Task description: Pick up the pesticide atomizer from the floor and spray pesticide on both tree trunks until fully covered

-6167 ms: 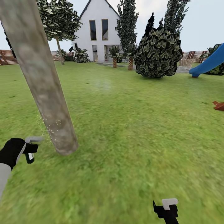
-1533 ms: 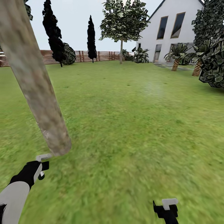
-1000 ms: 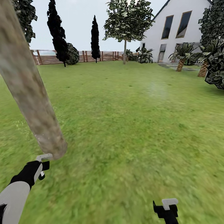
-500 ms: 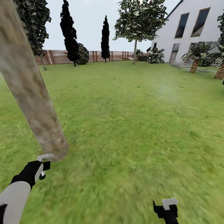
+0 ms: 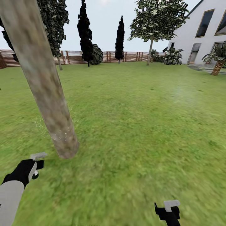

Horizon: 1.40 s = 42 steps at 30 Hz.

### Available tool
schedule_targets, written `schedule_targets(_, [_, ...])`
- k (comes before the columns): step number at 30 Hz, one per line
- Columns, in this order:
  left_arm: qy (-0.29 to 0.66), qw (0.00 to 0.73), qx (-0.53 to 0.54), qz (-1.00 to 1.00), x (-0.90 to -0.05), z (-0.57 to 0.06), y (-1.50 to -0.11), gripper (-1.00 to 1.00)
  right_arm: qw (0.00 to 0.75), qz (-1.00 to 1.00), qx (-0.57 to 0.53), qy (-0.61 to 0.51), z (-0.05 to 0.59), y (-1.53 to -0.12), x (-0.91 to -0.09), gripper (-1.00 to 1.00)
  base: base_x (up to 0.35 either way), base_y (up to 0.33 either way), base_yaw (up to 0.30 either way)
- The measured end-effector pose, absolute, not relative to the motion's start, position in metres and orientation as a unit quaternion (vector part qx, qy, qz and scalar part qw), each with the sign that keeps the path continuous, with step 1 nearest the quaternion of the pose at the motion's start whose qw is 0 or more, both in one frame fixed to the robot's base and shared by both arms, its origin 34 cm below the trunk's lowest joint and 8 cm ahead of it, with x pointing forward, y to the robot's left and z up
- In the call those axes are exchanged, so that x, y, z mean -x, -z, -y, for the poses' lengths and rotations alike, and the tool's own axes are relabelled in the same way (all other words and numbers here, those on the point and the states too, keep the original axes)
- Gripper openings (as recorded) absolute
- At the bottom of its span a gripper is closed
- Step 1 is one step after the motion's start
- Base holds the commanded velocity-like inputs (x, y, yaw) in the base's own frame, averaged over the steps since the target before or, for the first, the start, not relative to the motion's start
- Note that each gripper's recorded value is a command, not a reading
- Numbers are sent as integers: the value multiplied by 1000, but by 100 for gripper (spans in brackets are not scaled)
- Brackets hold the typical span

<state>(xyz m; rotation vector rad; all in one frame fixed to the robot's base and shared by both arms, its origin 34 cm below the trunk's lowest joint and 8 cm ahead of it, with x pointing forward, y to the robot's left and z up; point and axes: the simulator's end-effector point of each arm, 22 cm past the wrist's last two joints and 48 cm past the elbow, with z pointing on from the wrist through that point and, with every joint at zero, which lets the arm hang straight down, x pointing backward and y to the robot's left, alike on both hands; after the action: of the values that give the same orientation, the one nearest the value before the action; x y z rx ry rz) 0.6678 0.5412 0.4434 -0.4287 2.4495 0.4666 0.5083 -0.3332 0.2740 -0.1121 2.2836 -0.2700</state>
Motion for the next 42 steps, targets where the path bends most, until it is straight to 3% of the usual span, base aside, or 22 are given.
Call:
schedule_targets(3, [-189,302,172,-918,-661,-568,-453,-100,407,-906,44,108,334,-274,-508,100,0,0,7])
schedule_targets(8, [-135,315,145,-928,-708,-481,-459,-100,407,-906,44,108,334,-274,-508,100,0,0,0])
schedule_targets(13, [-181,324,160,-915,-718,-551,-526,-100,407,-906,44,108,334,-274,-508,100,0,0,0])
schedule_targets(19, [-142,333,73,-929,-753,-488,-539,-100,407,-906,44,109,335,-274,-508,100,0,0,0])
schedule_targets(21, [-149,324,72,-932,-754,-491,-551,-100,407,-906,44,109,335,-274,-508,100,0,0,0])
schedule_targets(25, [-184,317,92,-926,-732,-562,-572,-100,407,-906,44,109,335,-274,-508,100,0,0,59])
schedule_targets(42, [-173,318,94,-927,-729,-564,-567,-100,407,-906,44,110,337,-274,-508,100,91,-206,74])
